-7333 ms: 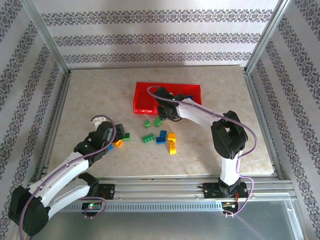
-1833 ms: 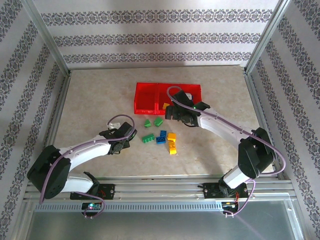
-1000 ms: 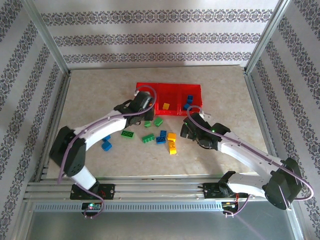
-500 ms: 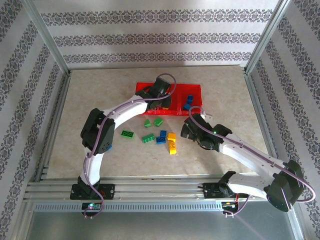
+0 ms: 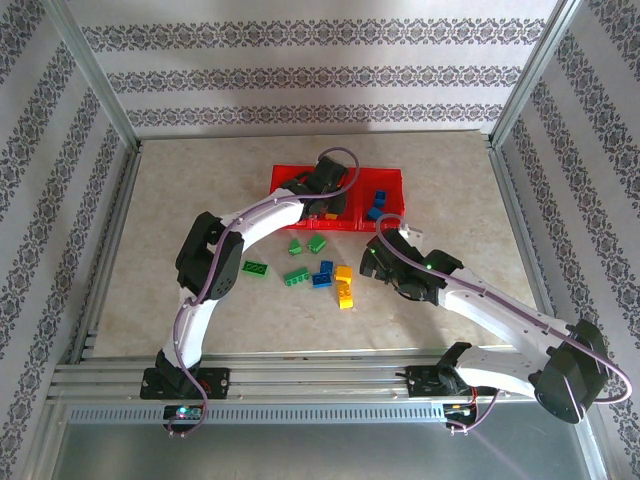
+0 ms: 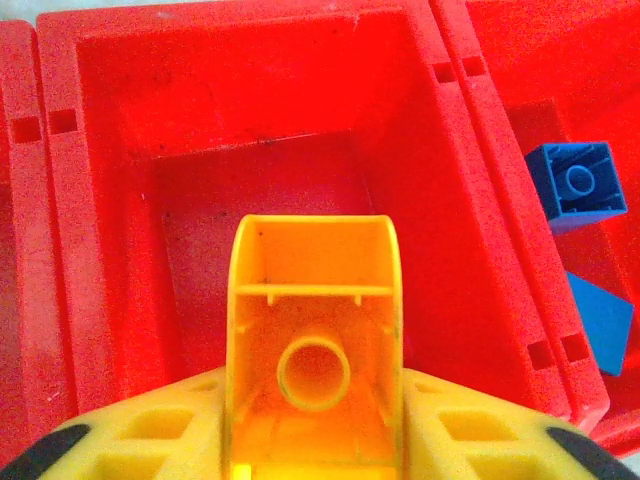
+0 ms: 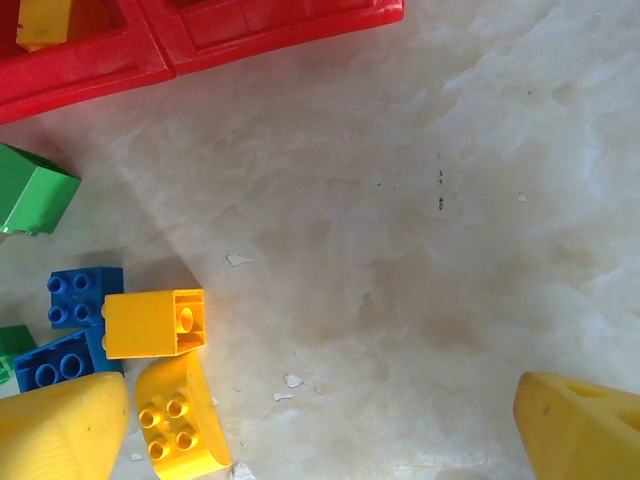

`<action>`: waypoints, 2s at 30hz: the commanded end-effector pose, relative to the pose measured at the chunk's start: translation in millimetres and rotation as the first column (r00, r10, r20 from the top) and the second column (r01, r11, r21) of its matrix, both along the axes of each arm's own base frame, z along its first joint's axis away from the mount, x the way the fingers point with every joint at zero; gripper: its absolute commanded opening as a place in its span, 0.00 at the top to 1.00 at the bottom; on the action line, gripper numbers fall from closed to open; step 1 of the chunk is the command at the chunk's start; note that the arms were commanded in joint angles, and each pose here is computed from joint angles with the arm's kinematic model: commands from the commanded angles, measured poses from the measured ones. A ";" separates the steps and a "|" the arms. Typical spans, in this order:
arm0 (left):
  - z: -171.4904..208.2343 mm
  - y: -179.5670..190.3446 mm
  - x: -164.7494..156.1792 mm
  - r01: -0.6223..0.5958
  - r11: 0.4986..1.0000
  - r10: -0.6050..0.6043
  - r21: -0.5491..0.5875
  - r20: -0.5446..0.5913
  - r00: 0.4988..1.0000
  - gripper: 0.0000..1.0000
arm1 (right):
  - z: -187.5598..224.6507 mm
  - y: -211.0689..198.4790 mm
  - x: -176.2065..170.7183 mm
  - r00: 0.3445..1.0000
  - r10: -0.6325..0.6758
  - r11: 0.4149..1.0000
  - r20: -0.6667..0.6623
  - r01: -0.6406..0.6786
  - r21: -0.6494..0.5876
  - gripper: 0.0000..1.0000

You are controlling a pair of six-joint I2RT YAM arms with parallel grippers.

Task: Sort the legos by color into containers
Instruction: Place the lego in the container, then pick up the lego from the center of the table.

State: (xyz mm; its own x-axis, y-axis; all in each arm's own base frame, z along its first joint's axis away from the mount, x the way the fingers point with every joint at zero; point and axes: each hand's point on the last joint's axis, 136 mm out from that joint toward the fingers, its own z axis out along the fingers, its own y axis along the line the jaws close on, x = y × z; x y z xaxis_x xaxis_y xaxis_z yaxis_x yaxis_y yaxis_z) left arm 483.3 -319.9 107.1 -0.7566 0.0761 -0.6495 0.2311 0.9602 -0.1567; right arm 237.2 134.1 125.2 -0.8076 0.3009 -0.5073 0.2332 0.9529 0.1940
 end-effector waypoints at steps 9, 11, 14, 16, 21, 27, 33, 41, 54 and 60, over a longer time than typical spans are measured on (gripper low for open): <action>22.2 -1.5 7.9 -0.027 0.999 0.028 -0.023 0.030 0.999 0.46 | 6.8 -0.7 5.3 0.999 0.012 0.999 0.034 -0.011 -0.034 0.02; 31.5 -1.3 6.6 -0.028 0.999 0.030 -0.039 0.041 0.999 0.43 | 7.8 0.2 6.2 0.999 0.017 0.999 0.035 -0.016 -0.036 0.02; 48.3 0.6 2.4 -0.033 0.997 0.038 -0.070 0.063 0.997 0.38 | 9.7 2.4 8.0 0.999 0.027 0.999 0.037 -0.026 -0.041 0.02; 58.9 4.0 -1.4 -0.042 0.995 0.048 -0.087 0.075 0.996 0.34 | 11.2 4.7 9.4 0.999 0.035 0.998 0.040 -0.034 -0.043 0.02; 76.7 22.9 -20.1 -0.072 0.991 0.082 -0.109 0.095 0.992 0.27 | 12.3 11.9 12.1 0.998 0.053 0.997 0.040 -0.051 -0.052 0.02; 78.7 65.6 -57.6 -0.136 0.986 0.145 -0.093 0.098 0.985 0.18 | 11.3 18.5 14.9 0.998 0.062 0.996 0.034 -0.059 -0.062 0.02; 52.1 105.7 -94.3 -0.174 0.985 0.175 -0.022 0.045 0.984 0.15 | 8.5 23.6 19.6 0.998 0.057 0.996 0.020 -0.055 -0.075 0.02; -9.6 111.7 -123.4 -0.109 0.992 0.116 0.062 -0.128 0.985 0.16 | 4.4 27.0 24.8 0.999 0.042 0.995 0.001 -0.042 -0.089 0.02; -49.9 113.1 -109.5 -0.179 0.981 0.190 0.078 -0.168 0.967 0.22 | -0.1 25.0 24.5 0.999 0.030 0.996 -0.011 -0.031 -0.088 0.02; -63.1 116.1 -104.0 -0.200 0.976 0.213 0.087 -0.183 0.960 0.25 | -2.4 24.0 25.7 1.000 0.026 0.996 -0.018 -0.027 -0.080 0.02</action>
State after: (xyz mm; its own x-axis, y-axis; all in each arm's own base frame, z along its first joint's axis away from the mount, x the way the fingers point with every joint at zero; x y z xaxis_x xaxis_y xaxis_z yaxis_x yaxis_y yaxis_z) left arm 368.5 -207.1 45.9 -0.8798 -0.0174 -0.4751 0.0357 0.9941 -0.1026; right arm 258.8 160.8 120.0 -0.8359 0.2088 -0.5077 0.1814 0.9779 0.1035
